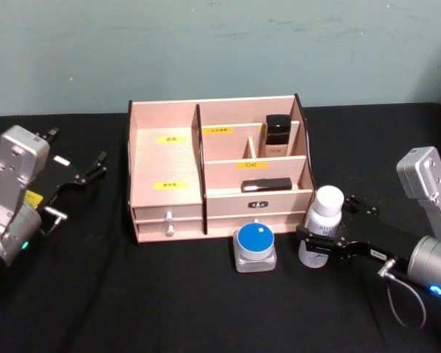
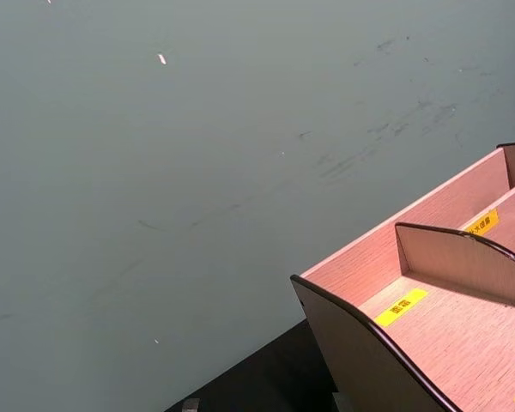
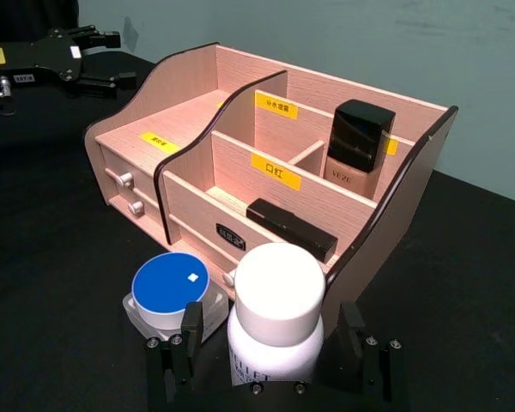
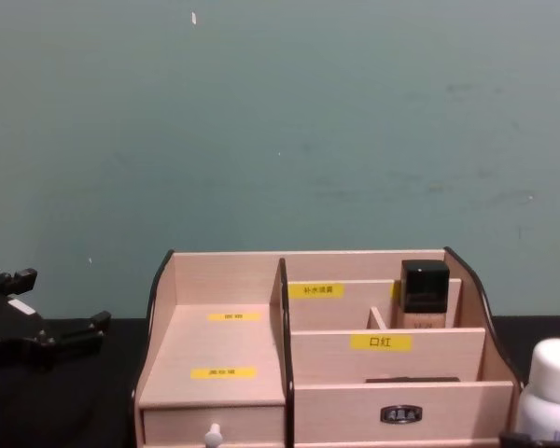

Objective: Pick up the facial cleanser and watermelon frost from the table and place them into the tiered storage box.

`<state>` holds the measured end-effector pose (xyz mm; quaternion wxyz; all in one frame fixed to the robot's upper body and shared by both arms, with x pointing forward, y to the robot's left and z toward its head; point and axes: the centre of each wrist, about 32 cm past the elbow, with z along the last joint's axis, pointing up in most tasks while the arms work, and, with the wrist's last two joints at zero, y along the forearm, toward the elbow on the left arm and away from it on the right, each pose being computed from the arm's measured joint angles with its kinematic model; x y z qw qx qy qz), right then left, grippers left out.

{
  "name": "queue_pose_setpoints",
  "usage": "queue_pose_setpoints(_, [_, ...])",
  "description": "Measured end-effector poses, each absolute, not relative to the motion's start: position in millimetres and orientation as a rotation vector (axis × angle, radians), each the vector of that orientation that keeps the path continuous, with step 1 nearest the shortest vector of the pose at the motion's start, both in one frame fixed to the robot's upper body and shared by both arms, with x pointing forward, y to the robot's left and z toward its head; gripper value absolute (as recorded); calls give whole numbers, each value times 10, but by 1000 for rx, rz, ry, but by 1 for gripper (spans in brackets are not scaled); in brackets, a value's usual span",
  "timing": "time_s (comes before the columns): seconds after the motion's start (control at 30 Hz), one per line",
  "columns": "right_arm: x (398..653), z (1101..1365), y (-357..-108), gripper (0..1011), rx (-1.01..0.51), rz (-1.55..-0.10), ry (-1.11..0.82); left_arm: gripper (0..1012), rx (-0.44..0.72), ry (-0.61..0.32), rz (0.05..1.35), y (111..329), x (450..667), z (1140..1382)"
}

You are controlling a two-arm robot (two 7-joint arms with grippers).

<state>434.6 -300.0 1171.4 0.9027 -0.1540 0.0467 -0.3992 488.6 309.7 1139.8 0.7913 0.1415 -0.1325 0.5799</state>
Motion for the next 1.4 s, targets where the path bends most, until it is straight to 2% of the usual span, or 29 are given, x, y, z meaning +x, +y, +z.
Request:
queue_pose_setpoints(0.83, [4434,11659,-2951,1000,-317,-807,81,1001,304,-285,1248,3097,4886,11398])
queue_pose_setpoints(1.07, [4430,11662,-2952,859,-316,-807,83,1001,304,-285,1248,3097,4886,11398])
queue_pose_setpoints(1.27, [4429,11664,-2954,650,-316,-808,84,1001,305,-285,1248,3097,4886,11398])
queue_pose_setpoints(1.33, [4429,11664,-2954,605,-317,-808,84,1001,304,-285,1248,3097,4886,11398])
queue_pose_setpoints(1.4, [4429,11665,-2955,601,-317,-809,84,1001,305,-285,1248,3097,4886,11398])
